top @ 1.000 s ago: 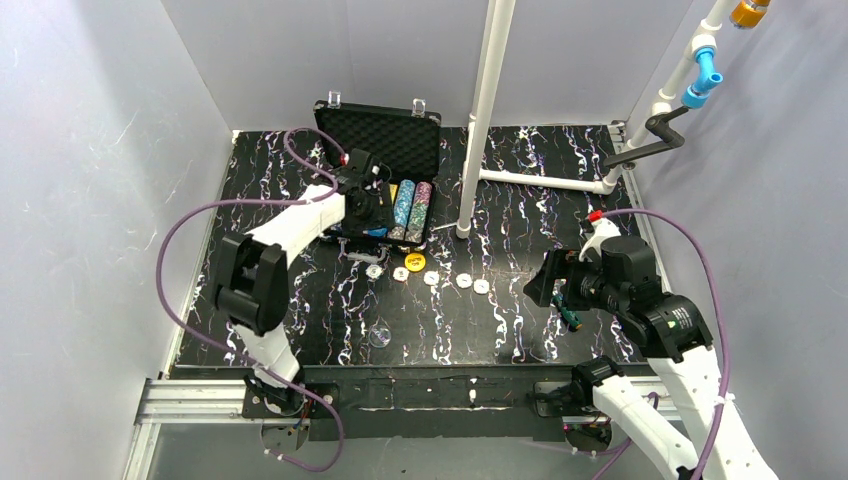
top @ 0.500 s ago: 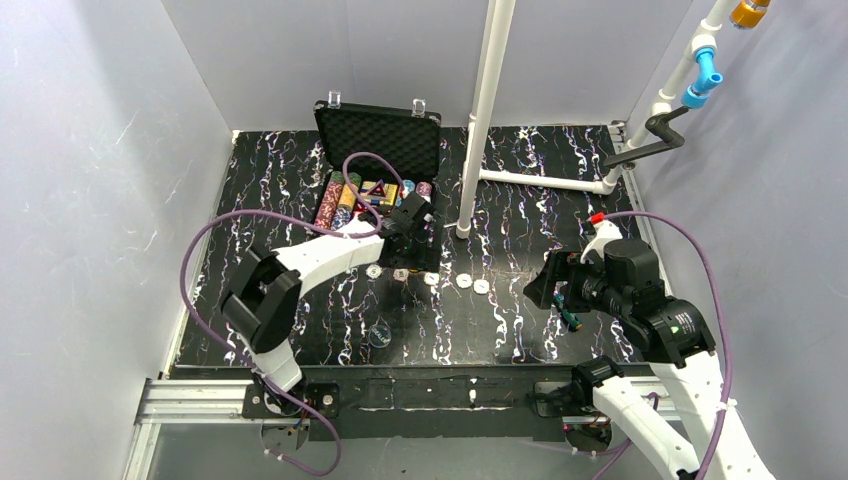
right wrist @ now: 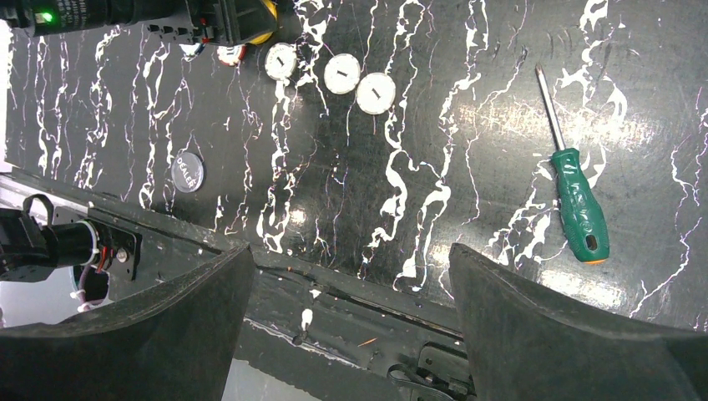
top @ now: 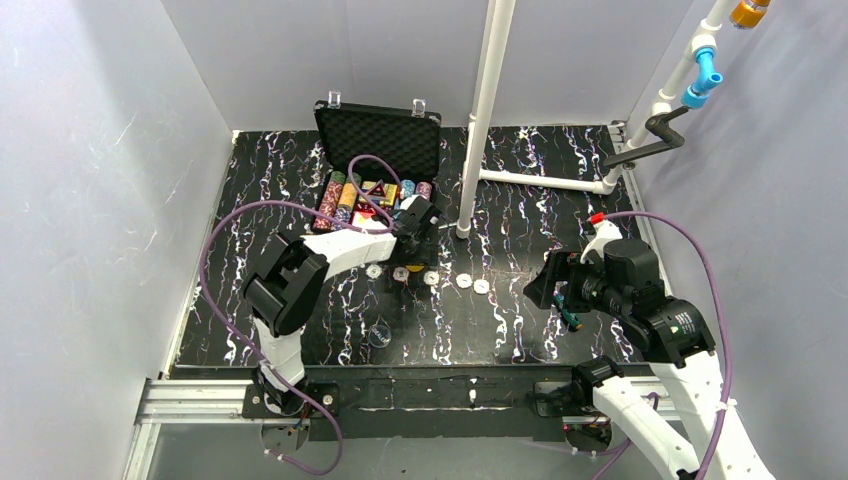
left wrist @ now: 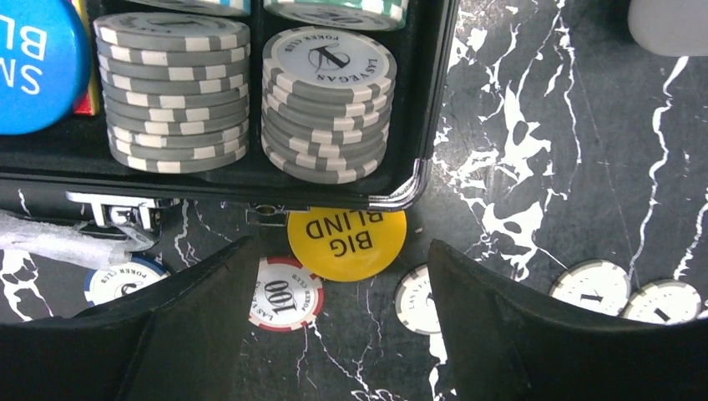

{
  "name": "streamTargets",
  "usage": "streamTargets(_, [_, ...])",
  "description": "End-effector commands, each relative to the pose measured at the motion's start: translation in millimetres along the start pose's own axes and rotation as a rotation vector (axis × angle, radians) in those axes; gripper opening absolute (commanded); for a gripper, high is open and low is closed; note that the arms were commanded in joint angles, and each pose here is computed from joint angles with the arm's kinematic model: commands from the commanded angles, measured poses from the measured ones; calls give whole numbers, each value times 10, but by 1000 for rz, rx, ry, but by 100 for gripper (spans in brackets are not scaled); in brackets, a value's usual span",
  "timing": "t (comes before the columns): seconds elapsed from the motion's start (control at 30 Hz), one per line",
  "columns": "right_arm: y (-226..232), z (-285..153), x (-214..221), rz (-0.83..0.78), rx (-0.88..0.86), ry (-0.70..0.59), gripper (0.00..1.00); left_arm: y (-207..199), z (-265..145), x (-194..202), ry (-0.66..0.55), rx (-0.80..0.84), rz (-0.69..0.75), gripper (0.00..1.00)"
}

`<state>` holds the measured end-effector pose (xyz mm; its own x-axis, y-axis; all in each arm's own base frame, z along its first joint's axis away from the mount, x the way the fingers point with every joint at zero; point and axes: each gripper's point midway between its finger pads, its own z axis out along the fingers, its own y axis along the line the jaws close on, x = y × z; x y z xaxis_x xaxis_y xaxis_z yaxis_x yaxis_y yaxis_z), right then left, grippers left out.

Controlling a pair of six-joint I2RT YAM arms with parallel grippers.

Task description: Pack up texas hold em set

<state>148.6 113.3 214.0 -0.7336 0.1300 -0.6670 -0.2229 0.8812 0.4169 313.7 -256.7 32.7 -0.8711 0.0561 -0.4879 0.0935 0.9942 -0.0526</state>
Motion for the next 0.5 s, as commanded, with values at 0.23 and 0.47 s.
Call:
streamTargets(0.23, [26, 49, -69, -1, -9, -19, 93, -23, 126, -141, -65, -71, 15, 67])
streamTargets(0.47, [20, 64, -64, 0, -6, -14, 93, -44, 182, -154, -70, -84, 17, 61])
